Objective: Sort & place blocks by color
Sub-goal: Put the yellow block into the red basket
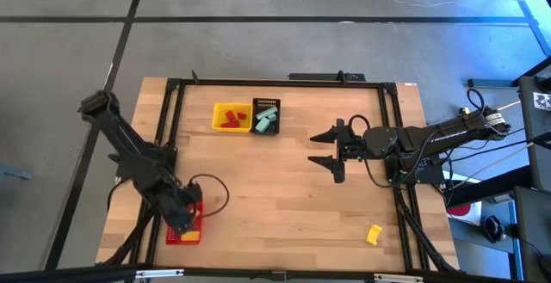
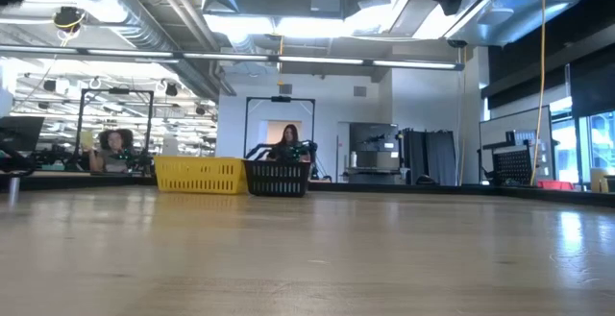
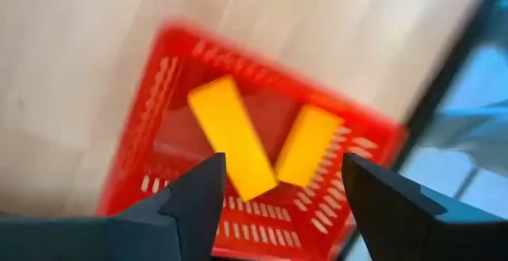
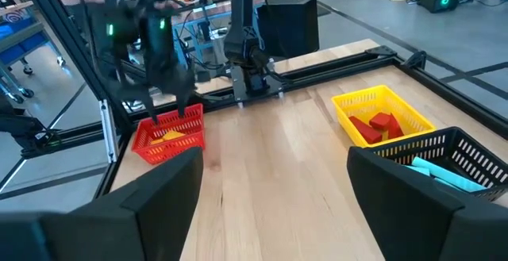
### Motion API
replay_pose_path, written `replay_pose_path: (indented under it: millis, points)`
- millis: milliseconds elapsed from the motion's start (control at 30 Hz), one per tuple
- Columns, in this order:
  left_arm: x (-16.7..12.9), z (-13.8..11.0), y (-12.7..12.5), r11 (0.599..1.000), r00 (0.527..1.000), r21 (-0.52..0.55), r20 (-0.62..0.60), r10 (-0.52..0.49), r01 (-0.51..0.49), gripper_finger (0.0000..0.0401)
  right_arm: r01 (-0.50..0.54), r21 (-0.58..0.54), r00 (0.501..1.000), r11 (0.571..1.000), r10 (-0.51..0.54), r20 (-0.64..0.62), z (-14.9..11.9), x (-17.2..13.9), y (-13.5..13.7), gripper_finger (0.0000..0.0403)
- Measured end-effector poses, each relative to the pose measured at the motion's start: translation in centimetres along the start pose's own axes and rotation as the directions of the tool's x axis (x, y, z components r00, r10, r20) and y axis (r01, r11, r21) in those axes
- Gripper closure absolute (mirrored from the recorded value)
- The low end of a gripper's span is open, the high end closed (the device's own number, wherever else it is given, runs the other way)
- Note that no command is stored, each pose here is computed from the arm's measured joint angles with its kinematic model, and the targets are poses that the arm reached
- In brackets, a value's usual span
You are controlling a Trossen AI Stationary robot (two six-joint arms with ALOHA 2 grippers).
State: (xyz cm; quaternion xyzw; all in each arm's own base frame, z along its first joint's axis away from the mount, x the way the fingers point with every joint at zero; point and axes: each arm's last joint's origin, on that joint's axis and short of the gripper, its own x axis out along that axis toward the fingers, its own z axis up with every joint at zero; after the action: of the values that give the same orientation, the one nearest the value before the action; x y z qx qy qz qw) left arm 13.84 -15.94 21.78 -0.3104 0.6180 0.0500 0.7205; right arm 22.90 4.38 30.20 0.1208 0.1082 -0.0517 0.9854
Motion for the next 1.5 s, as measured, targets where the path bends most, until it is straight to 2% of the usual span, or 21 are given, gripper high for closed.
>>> replay_pose_path:
  millis: [100, 167, 233, 300, 400, 467, 567, 700, 867, 1000, 1133, 1200, 1267, 1333, 1400, 1500]
  points:
    - [-3.1, 0.8, 0.1, 0.995, 0.988, 0.073, 0.129, -0.080, 0.071, 0.0159, 0.001, 0.000, 1.000, 1.000, -0.001, 0.000, 0.0, 0.0, 0.0, 0.0089]
    - [-5.3, 1.8, 0.3, 0.989, 0.943, 0.114, 0.307, -0.130, 0.100, 0.0162, 0.001, 0.000, 1.000, 1.000, -0.001, 0.001, 0.0, 0.0, 0.0, 0.0089]
    - [-7.2, 3.1, 0.7, 0.988, 0.843, 0.138, 0.520, -0.135, 0.074, 0.0162, 0.001, 0.000, 1.000, 1.000, -0.001, 0.001, 0.0, 0.0, 0.0, 0.0089]
    - [-8.6, 4.8, 1.1, 0.989, 0.718, 0.143, 0.686, -0.118, 0.026, 0.0162, 0.001, 0.001, 1.000, 1.000, -0.001, 0.001, 0.0, 0.0, 0.0, 0.0089]
    - [-10.6, 7.8, 1.7, 0.988, 0.537, 0.148, 0.837, -0.106, -0.036, 0.0162, 0.000, 0.001, 1.000, 1.000, 0.000, 0.002, 0.0, 0.0, 0.0, 0.0089]
    - [-11.4, 9.6, 2.3, 0.979, 0.446, 0.191, 0.884, -0.143, -0.065, 0.0162, 0.000, 0.001, 1.000, 1.000, 0.000, 0.002, 0.0, 0.0, 0.0, 0.0089]
    - [-11.8, 11.9, 3.4, 0.954, 0.321, 0.294, 0.910, -0.262, -0.057, 0.0162, 0.001, -0.001, 1.000, 1.000, -0.001, 0.002, 0.0, 0.0, 0.0, 0.0089]
    - [-11.1, 13.8, 5.0, 0.927, 0.196, 0.375, 0.910, -0.366, -0.014, 0.0162, 0.001, -0.027, 1.000, 1.000, -0.001, 0.002, 0.0, 0.0, 0.0, 0.0089]
    - [-10.3, 14.4, 4.9, 0.898, 0.163, 0.439, 0.889, -0.429, -0.027, 0.0163, 0.002, -0.021, 1.000, 1.000, -0.002, 0.003, 0.0, 0.0, 0.0, 0.0089]
    - [-9.9, 14.2, 4.5, 0.887, 0.181, 0.452, 0.884, -0.431, -0.092, 0.0165, 0.002, -0.022, 1.000, 1.000, -0.002, 0.005, 0.0, 0.0, 0.0, 0.0089]
    - [-9.9, 14.0, 4.3, 0.884, 0.170, 0.441, 0.894, -0.415, -0.156, 0.0166, 0.001, -0.019, 1.000, 1.000, -0.001, 0.006, 0.1, 0.0, 0.0, 0.0089]
    - [-9.9, 13.9, 4.2, 0.886, 0.165, 0.428, 0.901, -0.402, -0.180, 0.0166, 0.001, 0.031, 1.000, 1.000, -0.001, 0.007, 0.1, 0.0, 0.0, 0.0089]
    - [-9.9, 13.9, 4.2, 0.891, 0.162, 0.415, 0.907, -0.389, -0.184, 0.0166, -0.002, 0.138, 1.000, 0.990, 0.001, 0.007, 0.1, 0.0, 0.0, 0.0089]
    - [-9.9, 13.9, 4.2, 0.894, 0.161, 0.407, 0.910, -0.381, -0.186, 0.0166, -0.006, 0.293, 1.000, 0.956, 0.011, -0.012, 0.3, 0.0, 0.0, 0.0089]
    - [-9.9, 13.9, 4.2, 0.895, 0.161, 0.407, 0.911, -0.380, -0.186, 0.0166, -0.035, 0.450, 0.995, 0.892, 0.072, -0.066, 0.7, -0.2, 0.2, 0.0089]
    - [-9.8, 13.9, 4.2, 0.895, 0.167, 0.406, 0.911, -0.378, -0.187, 0.0166, 0.011, 0.617, 0.952, 0.787, 0.181, -0.248, 0.1, -0.7, 0.6, 0.0089]
